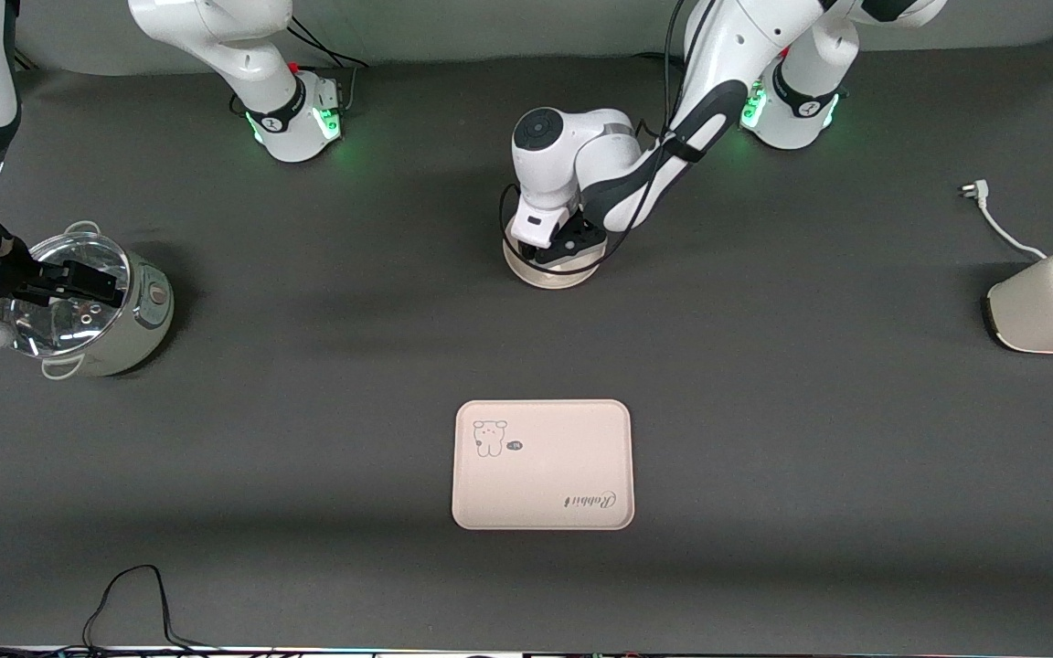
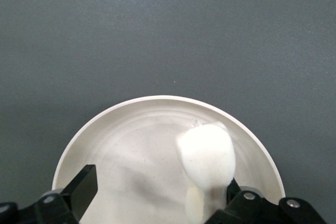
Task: Place bun in plate and plate on tray
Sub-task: 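Lower the bun onto the plate and open the left gripper, then withdraw the left gripper while the right gripper reaches toward the plate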
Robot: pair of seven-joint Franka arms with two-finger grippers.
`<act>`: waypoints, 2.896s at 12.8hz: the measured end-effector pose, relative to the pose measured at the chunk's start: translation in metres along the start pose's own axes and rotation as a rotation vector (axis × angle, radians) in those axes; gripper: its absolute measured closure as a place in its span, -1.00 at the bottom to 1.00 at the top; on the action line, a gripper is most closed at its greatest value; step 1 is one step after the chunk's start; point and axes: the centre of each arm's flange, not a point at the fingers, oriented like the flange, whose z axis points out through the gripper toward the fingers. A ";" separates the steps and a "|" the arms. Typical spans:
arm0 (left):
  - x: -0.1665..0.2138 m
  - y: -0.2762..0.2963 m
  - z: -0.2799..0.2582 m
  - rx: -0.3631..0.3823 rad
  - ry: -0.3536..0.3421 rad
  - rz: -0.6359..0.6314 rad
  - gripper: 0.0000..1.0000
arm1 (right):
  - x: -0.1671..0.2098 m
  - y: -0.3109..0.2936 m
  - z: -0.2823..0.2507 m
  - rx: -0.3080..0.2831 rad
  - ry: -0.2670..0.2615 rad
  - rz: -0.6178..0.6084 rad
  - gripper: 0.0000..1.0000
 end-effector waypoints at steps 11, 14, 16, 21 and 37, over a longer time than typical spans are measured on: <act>0.003 -0.003 0.008 0.022 -0.003 -0.006 -1.00 | 0.000 0.000 0.001 0.000 -0.001 0.000 -1.00; 0.004 -0.003 0.008 0.023 -0.002 -0.008 -1.00 | 0.000 0.000 0.001 0.000 -0.001 0.000 -1.00; 0.004 -0.003 0.008 0.023 -0.002 -0.008 -1.00 | 0.000 0.000 0.001 0.000 -0.002 0.000 -1.00; 0.041 0.002 -0.010 0.008 0.020 -0.011 -1.00 | 0.000 0.000 0.001 0.000 -0.004 0.000 -1.00; 0.392 -0.252 -0.239 -0.022 -0.061 0.313 -1.00 | -0.081 -0.299 0.040 0.049 0.010 0.158 -1.00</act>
